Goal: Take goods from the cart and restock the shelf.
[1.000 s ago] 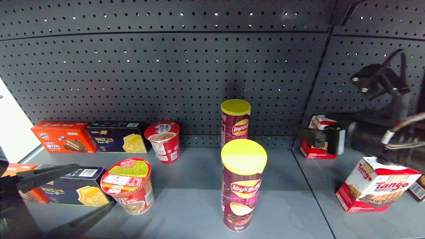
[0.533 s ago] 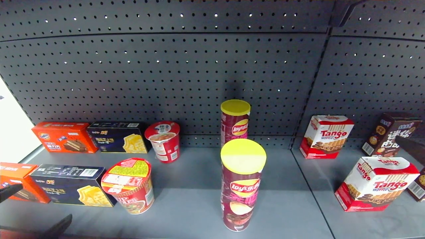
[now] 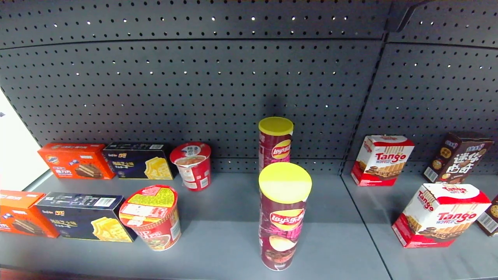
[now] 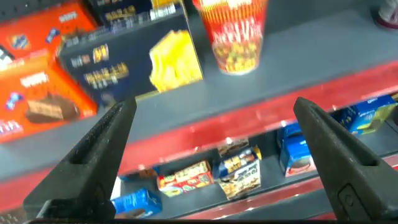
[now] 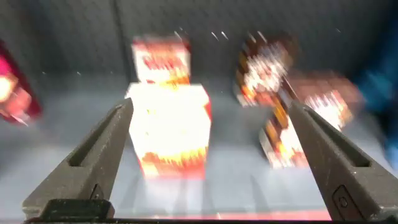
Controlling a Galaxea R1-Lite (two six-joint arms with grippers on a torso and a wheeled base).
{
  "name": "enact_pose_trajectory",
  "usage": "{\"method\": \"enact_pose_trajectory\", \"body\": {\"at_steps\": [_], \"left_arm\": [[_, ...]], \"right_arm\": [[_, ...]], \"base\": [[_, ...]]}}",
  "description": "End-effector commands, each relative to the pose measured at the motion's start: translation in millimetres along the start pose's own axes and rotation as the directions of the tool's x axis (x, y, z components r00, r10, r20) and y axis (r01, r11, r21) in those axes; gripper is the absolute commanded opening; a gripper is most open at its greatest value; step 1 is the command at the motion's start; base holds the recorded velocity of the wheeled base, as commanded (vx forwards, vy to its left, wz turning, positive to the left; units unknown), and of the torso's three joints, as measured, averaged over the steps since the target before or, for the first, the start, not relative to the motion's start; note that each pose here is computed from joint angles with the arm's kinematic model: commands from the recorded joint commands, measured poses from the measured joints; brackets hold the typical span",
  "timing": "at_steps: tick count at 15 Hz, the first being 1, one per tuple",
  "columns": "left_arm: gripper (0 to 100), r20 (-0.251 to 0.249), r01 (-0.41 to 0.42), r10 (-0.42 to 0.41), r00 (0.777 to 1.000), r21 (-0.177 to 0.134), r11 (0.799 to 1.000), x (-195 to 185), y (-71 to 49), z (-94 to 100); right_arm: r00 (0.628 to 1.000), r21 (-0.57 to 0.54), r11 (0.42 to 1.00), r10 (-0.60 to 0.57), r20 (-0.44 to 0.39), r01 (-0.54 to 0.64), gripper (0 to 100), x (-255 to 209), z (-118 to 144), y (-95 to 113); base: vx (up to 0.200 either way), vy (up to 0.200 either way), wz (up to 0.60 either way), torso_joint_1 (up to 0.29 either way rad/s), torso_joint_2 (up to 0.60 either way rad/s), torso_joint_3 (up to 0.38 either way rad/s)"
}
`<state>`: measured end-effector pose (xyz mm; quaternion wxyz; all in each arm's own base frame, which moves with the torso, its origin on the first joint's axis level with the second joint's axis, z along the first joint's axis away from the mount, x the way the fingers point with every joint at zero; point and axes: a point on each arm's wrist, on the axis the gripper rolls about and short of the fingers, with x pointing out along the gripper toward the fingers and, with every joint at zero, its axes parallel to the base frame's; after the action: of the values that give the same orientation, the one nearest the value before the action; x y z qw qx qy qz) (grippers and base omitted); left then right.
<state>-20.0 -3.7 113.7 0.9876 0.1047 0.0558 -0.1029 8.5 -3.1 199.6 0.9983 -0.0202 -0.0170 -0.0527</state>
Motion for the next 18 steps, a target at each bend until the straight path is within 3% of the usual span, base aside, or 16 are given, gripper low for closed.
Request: {"method": "enact_pose_trajectory", "body": {"at_steps": [1, 5, 7, 8, 10, 11, 12, 14, 16, 18], "left_arm": [[100, 0.078, -0.031, 0.031, 0.997, -0.004, 1.000, -11.9, -7.1, -21.4], [100, 0.056, -0.021, 0.022, 0.998, -0.013, 1.000, -7.5, -8.1, -29.2], [100, 0.074, -0.015, 0.019, 0.997, -0.050, 0.999, -7.2, -8.0, -28.2], [100, 0.075, -0.010, 0.014, 0.997, -0.065, 0.998, -7.0, -8.1, -28.4], [100, 0.077, 0.002, 0.005, 0.997, -0.102, 0.995, -6.8, -8.3, -28.6], [100, 0.074, 0.004, 0.006, 0.997, -0.145, 0.989, -6.4, -8.4, -29.4], [100, 0.081, 0.006, 0.008, 0.997, -0.170, 0.985, -6.5, -8.2, -28.7], [100, 0.081, -0.006, 0.021, 0.996, -0.176, 0.984, -6.6, -7.8, -28.0], [100, 0.067, -0.066, 0.079, 0.995, -0.178, 0.982, -6.5, -6.6, -28.6], [100, 0.039, -0.204, 0.214, 0.976, -0.184, 0.962, -6.9, -3.5, -29.2]], "right_arm": [[0.996, 0.006, 0.996, -0.087, 0.035, 0.087, 100, -43.8, -32.6, 0.8], [0.999, -0.003, 0.999, -0.045, 0.020, 0.045, 100, -51.4, -56.0, 4.4], [0.997, -0.007, 1.000, -0.001, -0.076, 0.001, 100, -37.5, -92.1, 6.4], [0.997, -0.012, 1.000, -0.003, -0.073, 0.002, 100, -31.1, -108.1, 6.9], [0.999, -0.008, 1.000, -0.013, -0.043, 0.013, 100, -28.5, -112.8, 6.8], [0.998, 0.014, 0.999, -0.028, -0.057, 0.029, 100, -28.6, -113.9, 6.5], [0.998, 0.025, 0.999, -0.033, -0.057, 0.034, 100, -28.7, -113.9, 6.4], [0.997, -0.001, 0.999, -0.051, -0.058, 0.051, 100, -28.8, -113.7, 6.0], [0.987, 0.001, 0.989, -0.150, -0.060, 0.150, 100, -28.9, -113.9, 3.8], [0.976, 0.004, 0.978, -0.209, -0.064, 0.210, 100, -29.2, -113.9, 2.4]], "base": [[0.000, 0.000, 0.00, 0.000, 0.00, 0.000], [0.000, 0.000, 0.00, 0.000, 0.00, 0.000], [0.000, 0.000, 0.00, 0.000, 0.00, 0.000], [0.000, 0.000, 0.00, 0.000, 0.00, 0.000], [0.000, 0.000, 0.00, 0.000, 0.00, 0.000], [0.000, 0.000, 0.00, 0.000, 0.00, 0.000], [0.000, 0.000, 0.00, 0.000, 0.00, 0.000], [0.000, 0.000, 0.00, 0.000, 0.00, 0.000], [0.000, 0.000, 0.00, 0.000, 0.00, 0.000], [0.000, 0.000, 0.00, 0.000, 0.00, 0.000]]}}
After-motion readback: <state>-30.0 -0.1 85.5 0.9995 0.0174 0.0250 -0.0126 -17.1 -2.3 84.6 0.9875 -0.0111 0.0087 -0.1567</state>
